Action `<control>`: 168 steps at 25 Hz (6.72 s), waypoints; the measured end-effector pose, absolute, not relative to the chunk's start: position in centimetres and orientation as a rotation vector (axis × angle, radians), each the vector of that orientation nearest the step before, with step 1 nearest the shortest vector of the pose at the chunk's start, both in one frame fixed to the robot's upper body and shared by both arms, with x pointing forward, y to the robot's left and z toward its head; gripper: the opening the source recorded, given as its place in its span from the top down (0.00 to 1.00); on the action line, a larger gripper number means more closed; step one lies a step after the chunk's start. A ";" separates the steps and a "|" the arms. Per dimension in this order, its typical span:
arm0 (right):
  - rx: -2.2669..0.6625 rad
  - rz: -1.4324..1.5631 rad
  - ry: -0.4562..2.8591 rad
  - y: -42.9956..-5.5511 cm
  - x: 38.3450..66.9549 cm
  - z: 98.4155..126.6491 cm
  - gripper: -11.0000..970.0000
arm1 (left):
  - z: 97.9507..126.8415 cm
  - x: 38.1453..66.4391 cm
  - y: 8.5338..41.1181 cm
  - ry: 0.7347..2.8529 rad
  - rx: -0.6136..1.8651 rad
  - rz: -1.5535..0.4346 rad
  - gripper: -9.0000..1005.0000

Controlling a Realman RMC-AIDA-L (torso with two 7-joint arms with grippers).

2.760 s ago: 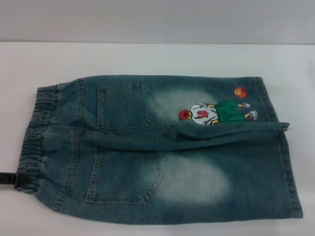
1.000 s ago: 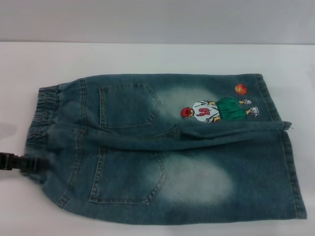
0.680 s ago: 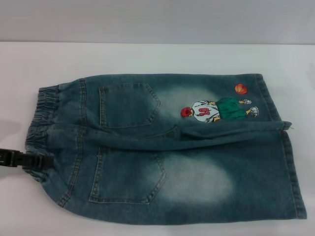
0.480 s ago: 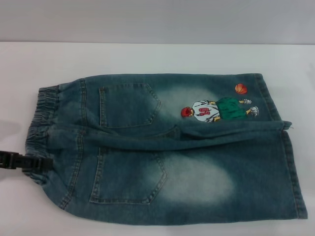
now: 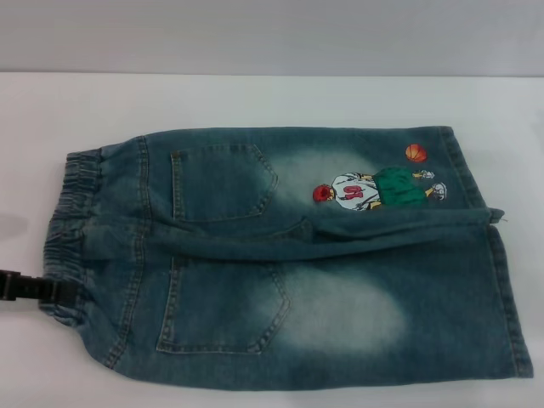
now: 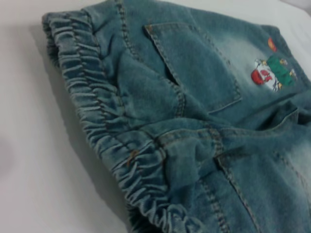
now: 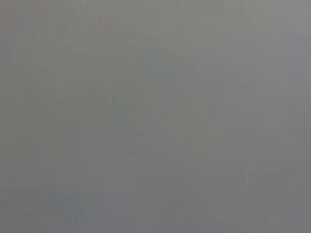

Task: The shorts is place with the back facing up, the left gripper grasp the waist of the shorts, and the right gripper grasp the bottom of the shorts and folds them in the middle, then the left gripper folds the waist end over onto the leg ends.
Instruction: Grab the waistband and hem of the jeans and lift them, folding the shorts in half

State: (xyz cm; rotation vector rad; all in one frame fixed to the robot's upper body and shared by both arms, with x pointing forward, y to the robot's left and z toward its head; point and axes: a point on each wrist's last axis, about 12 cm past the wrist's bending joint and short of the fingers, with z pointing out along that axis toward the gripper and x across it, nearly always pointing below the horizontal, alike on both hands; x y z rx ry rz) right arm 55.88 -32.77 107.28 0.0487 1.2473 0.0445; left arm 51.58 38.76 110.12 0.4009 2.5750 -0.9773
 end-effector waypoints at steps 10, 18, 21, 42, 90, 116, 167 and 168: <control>0.054 0.046 1.246 -32.8 55.9 107.3 0.17 | 110.0 51.6 38.7 2.607 0.446 -0.927 0.61; 0.054 0.058 1.251 -32.7 55.9 107.3 0.17 | 110.3 51.9 38.7 2.590 0.450 -0.901 0.86; 0.066 0.146 1.284 -32.6 56.4 107.2 0.17 | 110.7 52.5 38.5 2.570 0.443 -0.893 0.93; -1.191 1.294 1.601 -25.5 57.4 118.6 0.17 | 113.2 57.3 37.2 2.409 0.412 -0.783 0.95; -1.577 1.053 2.795 -27.3 53.3 111.6 0.17 | 112.3 58.7 35.7 2.375 0.367 -0.702 0.95; -1.564 0.943 2.815 -27.2 54.0 110.8 0.17 | 112.2 58.8 35.7 2.374 0.360 -0.692 0.95; -1.643 0.875 2.767 -24.3 55.1 111.0 0.17 | 112.2 58.8 35.6 2.376 0.364 -0.692 0.95; -1.647 0.873 2.764 -24.2 55.2 111.1 0.17 | 112.2 58.8 35.6 2.376 0.364 -0.693 0.95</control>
